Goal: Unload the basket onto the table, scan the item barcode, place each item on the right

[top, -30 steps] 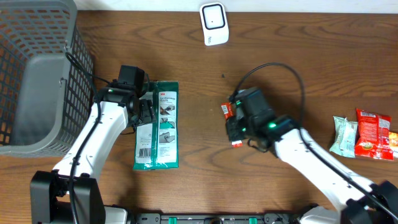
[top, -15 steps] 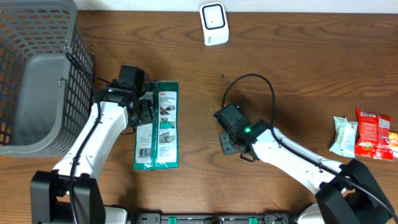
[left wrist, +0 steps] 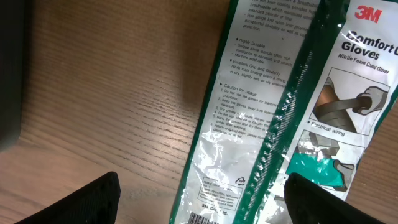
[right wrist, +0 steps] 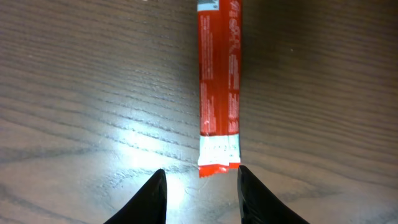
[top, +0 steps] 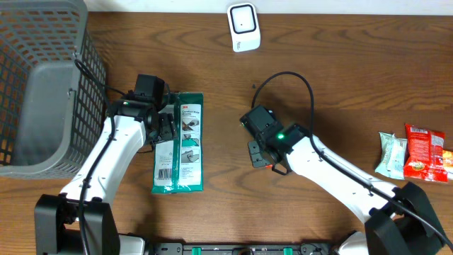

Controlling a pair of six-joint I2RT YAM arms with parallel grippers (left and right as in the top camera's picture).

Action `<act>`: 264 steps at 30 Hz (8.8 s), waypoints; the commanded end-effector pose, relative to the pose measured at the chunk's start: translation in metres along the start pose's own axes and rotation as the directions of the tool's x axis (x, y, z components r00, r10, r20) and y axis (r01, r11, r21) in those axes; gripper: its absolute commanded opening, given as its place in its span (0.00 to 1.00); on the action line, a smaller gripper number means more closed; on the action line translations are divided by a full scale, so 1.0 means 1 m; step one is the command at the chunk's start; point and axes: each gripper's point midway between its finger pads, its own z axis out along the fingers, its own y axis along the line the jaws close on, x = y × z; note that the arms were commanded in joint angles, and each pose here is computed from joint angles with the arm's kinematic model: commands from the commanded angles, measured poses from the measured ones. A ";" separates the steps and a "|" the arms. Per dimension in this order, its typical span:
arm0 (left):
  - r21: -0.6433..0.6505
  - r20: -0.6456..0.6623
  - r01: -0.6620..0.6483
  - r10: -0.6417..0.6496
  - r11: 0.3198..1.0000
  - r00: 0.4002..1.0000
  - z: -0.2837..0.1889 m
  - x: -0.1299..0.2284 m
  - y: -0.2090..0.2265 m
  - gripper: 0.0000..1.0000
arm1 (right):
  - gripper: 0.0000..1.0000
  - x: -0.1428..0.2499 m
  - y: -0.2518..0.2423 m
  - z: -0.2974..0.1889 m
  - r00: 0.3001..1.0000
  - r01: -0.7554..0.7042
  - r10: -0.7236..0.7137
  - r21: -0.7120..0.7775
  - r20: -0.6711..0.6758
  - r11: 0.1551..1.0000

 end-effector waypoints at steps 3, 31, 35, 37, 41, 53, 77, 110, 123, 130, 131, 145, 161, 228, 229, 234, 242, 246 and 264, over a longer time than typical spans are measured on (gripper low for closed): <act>0.002 0.022 0.004 -0.004 1.000 1.000 -0.005 -0.007 0.001 0.85 | 0.33 0.003 0.002 0.023 0.997 -0.008 0.009 0.026 -0.071 1.000; 0.002 0.022 0.004 -0.004 1.000 1.000 -0.005 -0.007 0.001 0.85 | 0.32 -0.025 0.007 0.034 0.999 0.025 -0.022 0.072 -0.041 0.997; 0.002 0.022 0.004 -0.004 1.000 1.000 -0.005 -0.007 0.001 0.85 | 0.31 -0.029 0.009 0.027 0.999 -0.028 0.031 0.075 -0.041 0.997; 0.002 0.022 0.004 -0.004 1.000 1.000 -0.005 -0.007 0.001 0.85 | 0.31 -0.025 0.008 0.027 0.997 -0.048 0.052 0.083 -0.053 0.995; 0.002 0.022 0.004 -0.004 1.000 1.000 -0.005 -0.007 0.001 0.85 | 0.30 -0.020 0.006 0.029 0.996 -0.051 0.058 0.094 -0.069 0.994; 0.002 0.022 0.004 -0.004 1.000 1.000 -0.005 -0.007 0.001 0.85 | 0.25 -0.014 0.001 0.036 0.993 -0.093 0.101 0.116 -0.066 0.989; 0.002 0.022 0.004 -0.004 1.000 1.000 -0.005 -0.007 0.001 0.85 | 0.24 -0.005 -0.004 0.046 0.989 -0.124 0.132 0.129 -0.060 0.984; 0.002 0.022 0.004 -0.004 1.000 1.000 -0.005 -0.007 0.001 0.85 | 0.25 -0.008 0.009 0.043 0.986 -0.137 0.142 0.056 -0.088 0.989; 0.002 0.022 0.004 -0.004 1.000 1.000 -0.005 -0.007 0.001 0.85 | 0.24 -0.003 0.000 0.049 0.987 -0.130 0.138 0.103 -0.084 0.986; 0.002 0.022 0.004 -0.004 1.000 1.000 -0.005 -0.007 0.001 0.85 | 0.24 0.008 -0.002 0.070 0.981 -0.119 0.138 0.137 -0.136 0.983; 0.002 0.022 0.004 -0.004 1.000 1.000 -0.005 -0.007 0.001 0.85 | 0.23 0.009 -0.003 0.073 0.980 -0.117 0.137 0.142 -0.144 0.983; 0.002 0.022 0.004 -0.004 1.000 1.000 -0.005 -0.007 0.001 0.85 | 0.01 -0.012 0.005 0.049 0.987 -0.104 0.116 0.110 -0.115 0.989; 0.002 0.022 0.004 -0.004 1.000 1.000 -0.005 -0.007 0.001 0.85 | 0.01 -0.058 0.050 -0.021 0.989 -0.146 0.134 -0.380 -0.058 0.913; 0.002 0.022 0.004 -0.004 1.000 1.000 -0.005 -0.007 0.001 0.85 | 0.42 -0.030 0.034 0.061 0.975 -0.221 0.221 0.041 0.015 0.974; 0.002 0.022 0.004 -0.004 1.000 1.000 -0.005 -0.007 0.001 0.85 | 0.41 -0.027 0.033 0.066 0.976 -0.218 0.218 0.053 0.003 0.975; 0.002 0.022 0.004 -0.004 1.000 1.000 -0.005 -0.007 0.001 0.85 | 0.26 -0.013 0.030 0.088 0.976 -0.205 0.211 0.093 -0.052 0.974; 0.002 0.022 0.004 -0.004 1.000 1.000 -0.005 -0.007 0.001 0.85 | 0.29 -0.023 0.032 0.070 0.982 -0.184 0.185 0.053 -0.022 0.982; 0.002 0.022 0.004 -0.004 1.000 1.000 -0.005 -0.007 0.001 0.85 | 0.29 -0.032 0.030 0.058 0.981 -0.196 0.196 0.030 0.003 0.980; 0.002 0.022 0.004 -0.004 1.000 1.000 -0.005 -0.007 0.001 0.85 | 0.38 -0.030 0.029 0.059 0.986 -0.165 0.164 0.053 0.010 0.985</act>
